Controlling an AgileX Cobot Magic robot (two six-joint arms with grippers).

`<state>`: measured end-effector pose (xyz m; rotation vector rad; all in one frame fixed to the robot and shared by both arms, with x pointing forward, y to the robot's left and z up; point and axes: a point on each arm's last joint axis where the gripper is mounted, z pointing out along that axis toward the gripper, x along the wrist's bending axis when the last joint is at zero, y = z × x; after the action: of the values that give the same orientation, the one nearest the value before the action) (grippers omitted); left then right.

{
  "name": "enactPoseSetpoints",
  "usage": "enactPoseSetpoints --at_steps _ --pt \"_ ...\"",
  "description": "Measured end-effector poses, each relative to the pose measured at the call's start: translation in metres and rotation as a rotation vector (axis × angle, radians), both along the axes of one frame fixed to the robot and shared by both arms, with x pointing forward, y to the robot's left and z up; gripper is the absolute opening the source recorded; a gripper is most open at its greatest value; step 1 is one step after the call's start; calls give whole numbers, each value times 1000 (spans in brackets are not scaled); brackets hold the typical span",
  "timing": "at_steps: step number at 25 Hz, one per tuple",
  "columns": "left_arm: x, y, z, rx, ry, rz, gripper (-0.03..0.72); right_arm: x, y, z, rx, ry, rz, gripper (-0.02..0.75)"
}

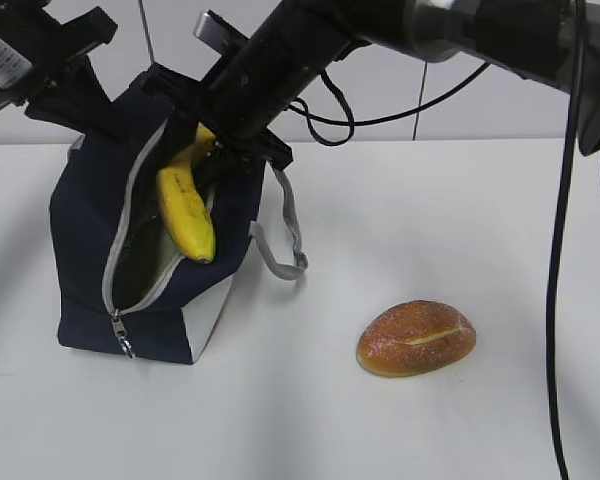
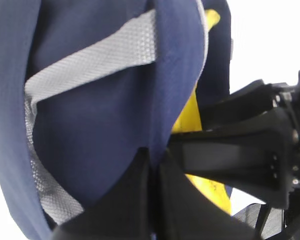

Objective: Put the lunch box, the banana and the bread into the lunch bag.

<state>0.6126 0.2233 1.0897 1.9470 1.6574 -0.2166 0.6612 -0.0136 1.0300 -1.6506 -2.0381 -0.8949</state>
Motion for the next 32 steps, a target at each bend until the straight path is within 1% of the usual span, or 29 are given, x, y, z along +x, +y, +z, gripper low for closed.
enactPoseSetpoints --at_steps 3,5,7,9,13,16,18,23,27,29,32 --pt "0 0 0 -1 1 -1 -2 2 1 1 18 -17 -16 382" --pt "0 0 0 -1 1 -1 -2 3 2 2 29 -27 -16 454" --pt "0 0 0 -1 1 -1 -2 3 2 2 32 -37 -6 507" --pt "0 0 0 -1 1 -1 -2 3 2 2 31 -38 2 530" --pt "0 0 0 -1 2 -1 -2 0 0 2 12 -33 47 542" --pt "0 0 0 -1 3 -2 -2 -1 -8 9 -12 -30 99 543" --pt "0 0 0 -1 3 -2 -2 2 -13 17 -32 -64 106 543" --pt "0 0 0 -1 4 -2 -2 6 -23 32 -123 -168 99 543" --pt "0 0 0 -1 4 -2 -2 0 -35 56 -195 -251 90 543" --pt "0 0 0 -1 4 -2 -2 -8 -43 73 -230 -296 82 543" --pt "0 0 0 -1 4 -2 -2 -24 -58 90 -301 -330 74 543"
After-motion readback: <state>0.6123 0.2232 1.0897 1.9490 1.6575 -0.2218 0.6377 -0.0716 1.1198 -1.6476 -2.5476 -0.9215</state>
